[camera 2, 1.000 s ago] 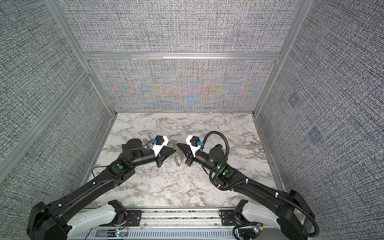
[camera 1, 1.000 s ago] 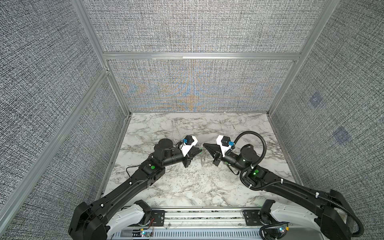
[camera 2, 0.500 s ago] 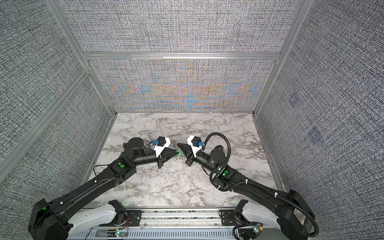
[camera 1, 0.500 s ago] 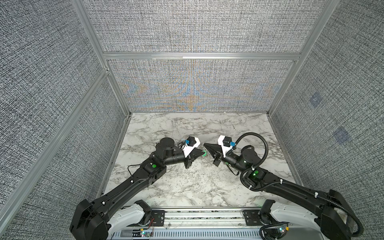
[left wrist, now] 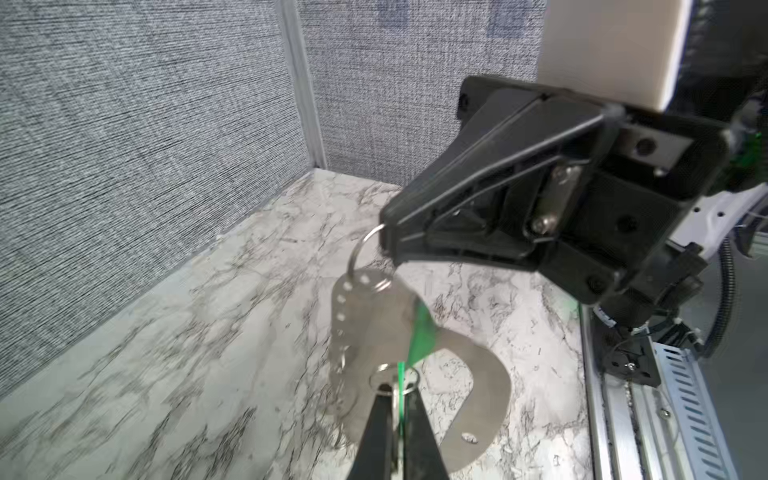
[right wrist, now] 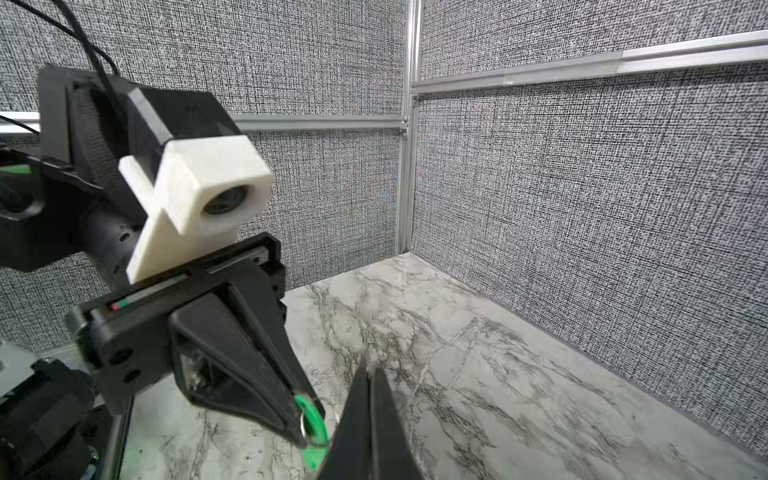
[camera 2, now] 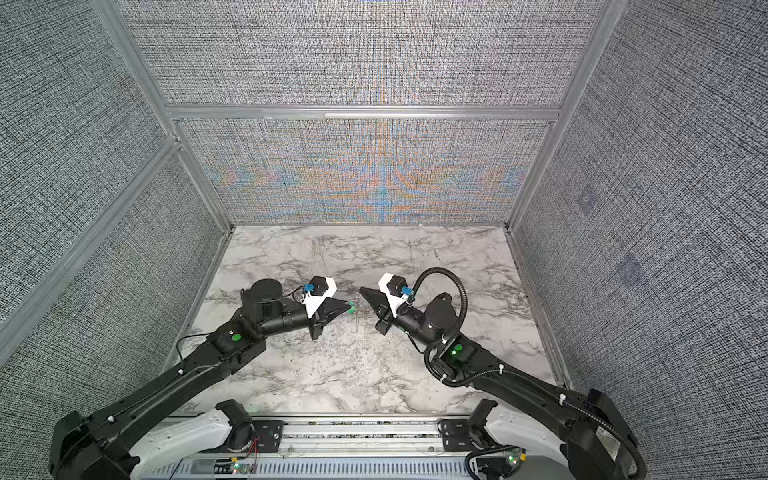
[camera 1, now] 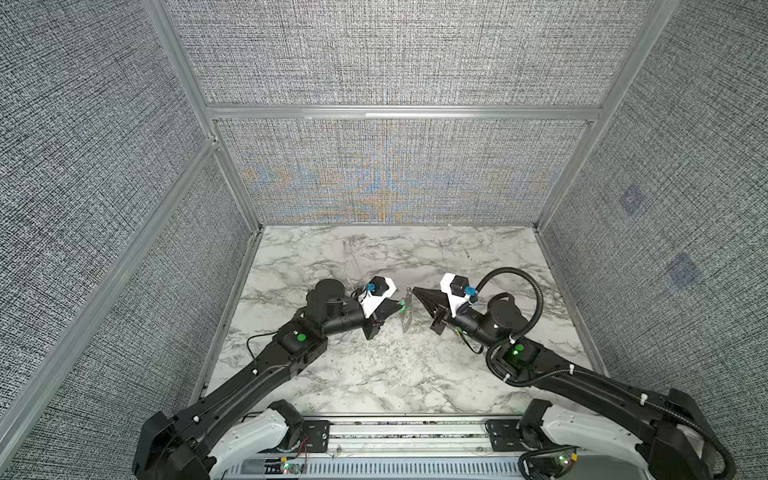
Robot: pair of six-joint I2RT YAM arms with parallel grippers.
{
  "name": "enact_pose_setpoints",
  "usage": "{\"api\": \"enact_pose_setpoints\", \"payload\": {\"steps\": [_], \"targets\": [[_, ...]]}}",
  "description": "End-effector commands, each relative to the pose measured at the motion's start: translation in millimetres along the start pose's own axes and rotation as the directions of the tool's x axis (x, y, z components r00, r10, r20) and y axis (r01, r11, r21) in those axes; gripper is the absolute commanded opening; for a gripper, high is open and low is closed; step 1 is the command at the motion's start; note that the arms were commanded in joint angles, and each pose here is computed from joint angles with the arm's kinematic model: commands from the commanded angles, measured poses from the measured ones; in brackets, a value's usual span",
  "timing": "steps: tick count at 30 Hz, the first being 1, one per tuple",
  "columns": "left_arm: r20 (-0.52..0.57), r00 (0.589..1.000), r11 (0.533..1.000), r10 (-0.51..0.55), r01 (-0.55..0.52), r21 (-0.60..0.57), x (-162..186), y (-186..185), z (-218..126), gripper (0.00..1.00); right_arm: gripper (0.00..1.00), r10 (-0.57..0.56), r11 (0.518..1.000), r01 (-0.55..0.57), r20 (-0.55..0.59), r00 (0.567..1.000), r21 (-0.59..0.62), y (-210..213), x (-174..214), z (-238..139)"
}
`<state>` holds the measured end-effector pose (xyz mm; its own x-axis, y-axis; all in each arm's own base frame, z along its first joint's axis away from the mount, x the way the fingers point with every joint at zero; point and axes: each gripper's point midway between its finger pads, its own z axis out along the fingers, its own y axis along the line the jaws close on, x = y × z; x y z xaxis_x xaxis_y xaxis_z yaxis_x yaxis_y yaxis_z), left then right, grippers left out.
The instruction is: Remove the keys from the keyring
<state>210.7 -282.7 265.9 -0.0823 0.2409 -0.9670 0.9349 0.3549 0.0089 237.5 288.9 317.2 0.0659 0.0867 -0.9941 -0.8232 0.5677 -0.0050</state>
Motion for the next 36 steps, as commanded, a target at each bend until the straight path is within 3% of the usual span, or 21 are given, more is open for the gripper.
{"api": "enact_pose_setpoints", "payload": {"steps": [1, 11, 18, 21, 29, 36], "targets": [[-0.064, 0.997, 0.994, -0.047, 0.041, -0.097, 20, 12, -5, 0.0, 0.0, -0.038, 0.998, 0.04, -0.05, 0.998, 0.039, -9, 11, -6], [-0.167, 0.947, 0.934, -0.273, 0.219, -0.282, 100, 48, 5, 0.0, 0.0, -0.133, 0.983, 0.164, -0.297, 0.946, 0.084, -39, 64, -34], [-0.235, 0.868, 0.863, -0.438, 0.332, -0.382, 148, 84, 16, 0.0, 0.0, -0.153, 0.976, 0.206, -0.463, 0.873, 0.066, -57, 117, -40], [-0.249, 0.825, 0.826, -0.507, 0.383, -0.414, 172, 95, 15, 0.0, 0.0, -0.142, 0.979, 0.197, -0.501, 0.854, 0.059, -61, 137, -33], [-0.252, 0.758, 0.764, -0.602, 0.456, -0.456, 207, 108, 15, 0.0, 0.0, -0.085, 0.989, 0.139, -0.562, 0.823, 0.054, -68, 171, -4], [-0.232, 0.724, 0.71, -0.65, 0.47, -0.524, 223, 120, -1, 0.03, 0.0, -0.039, 0.996, 0.077, -0.575, 0.817, 0.043, -70, 192, 22]]}}
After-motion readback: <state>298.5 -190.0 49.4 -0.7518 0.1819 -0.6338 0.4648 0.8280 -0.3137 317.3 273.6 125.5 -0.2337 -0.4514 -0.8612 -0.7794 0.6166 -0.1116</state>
